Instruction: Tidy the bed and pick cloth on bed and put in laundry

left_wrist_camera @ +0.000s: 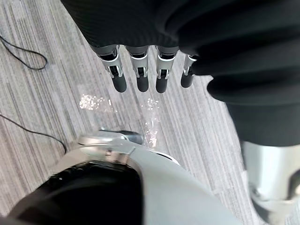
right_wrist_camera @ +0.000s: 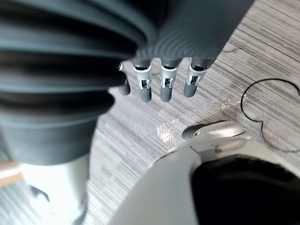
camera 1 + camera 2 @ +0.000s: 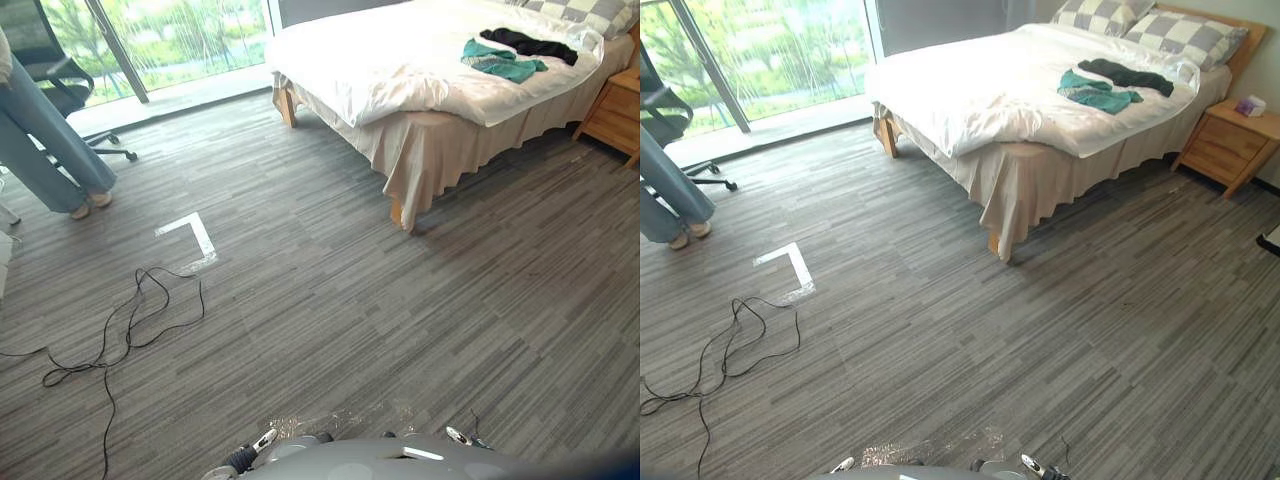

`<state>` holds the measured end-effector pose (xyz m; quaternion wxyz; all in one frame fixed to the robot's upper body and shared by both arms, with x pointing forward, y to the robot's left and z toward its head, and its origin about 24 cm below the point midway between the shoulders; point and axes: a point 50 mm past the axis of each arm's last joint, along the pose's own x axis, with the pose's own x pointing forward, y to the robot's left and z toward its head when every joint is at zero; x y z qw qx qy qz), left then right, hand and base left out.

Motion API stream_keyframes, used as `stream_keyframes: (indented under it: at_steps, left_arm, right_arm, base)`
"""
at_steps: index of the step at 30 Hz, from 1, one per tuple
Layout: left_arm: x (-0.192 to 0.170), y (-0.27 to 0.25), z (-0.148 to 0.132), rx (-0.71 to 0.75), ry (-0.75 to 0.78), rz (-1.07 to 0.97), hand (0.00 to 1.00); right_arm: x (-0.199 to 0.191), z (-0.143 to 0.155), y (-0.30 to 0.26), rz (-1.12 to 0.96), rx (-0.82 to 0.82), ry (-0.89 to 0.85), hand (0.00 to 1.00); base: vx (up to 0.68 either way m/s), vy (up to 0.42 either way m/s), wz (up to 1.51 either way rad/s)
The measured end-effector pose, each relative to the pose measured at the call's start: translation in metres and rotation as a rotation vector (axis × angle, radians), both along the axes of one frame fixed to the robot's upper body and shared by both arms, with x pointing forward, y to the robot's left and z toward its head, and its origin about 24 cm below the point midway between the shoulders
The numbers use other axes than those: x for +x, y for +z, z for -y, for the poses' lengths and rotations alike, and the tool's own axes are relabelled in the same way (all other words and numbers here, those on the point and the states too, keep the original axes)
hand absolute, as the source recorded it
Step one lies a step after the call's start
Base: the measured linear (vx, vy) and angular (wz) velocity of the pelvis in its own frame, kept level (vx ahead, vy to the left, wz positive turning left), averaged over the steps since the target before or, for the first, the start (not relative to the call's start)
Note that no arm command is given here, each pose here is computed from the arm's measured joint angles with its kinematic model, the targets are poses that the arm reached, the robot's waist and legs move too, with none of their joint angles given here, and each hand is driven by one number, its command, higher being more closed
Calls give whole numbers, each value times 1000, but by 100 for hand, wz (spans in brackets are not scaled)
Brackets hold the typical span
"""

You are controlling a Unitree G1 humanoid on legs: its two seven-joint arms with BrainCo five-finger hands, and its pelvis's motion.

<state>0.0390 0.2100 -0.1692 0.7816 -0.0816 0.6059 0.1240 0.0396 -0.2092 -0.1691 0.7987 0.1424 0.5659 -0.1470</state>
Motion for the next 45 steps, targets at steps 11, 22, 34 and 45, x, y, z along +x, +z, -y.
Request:
stream_keyframes:
  at_steps: [11,22,34,45]
  left_arm:
    - [6,-1,0,-28,-43,-28,0]
    - [6,-1,0,-21,-80,-72,0]
    - [19,1,-2,-24,-115,-39,0]
    - [39,3,-4,-25,-149,-16,0]
  right_arm:
    - [4,-2,0,13,27,-39,0]
    - [6,-2,0,18,29,-40,0]
    - [22,-3,2,73,25,-193,0]
    - [-2,-4,-3,-34,66,-389,0]
  base:
    - [38,-1,2]
    - [-27,-20,-5]
    - [-3,-8,-21]
    - [116,-100,-39]
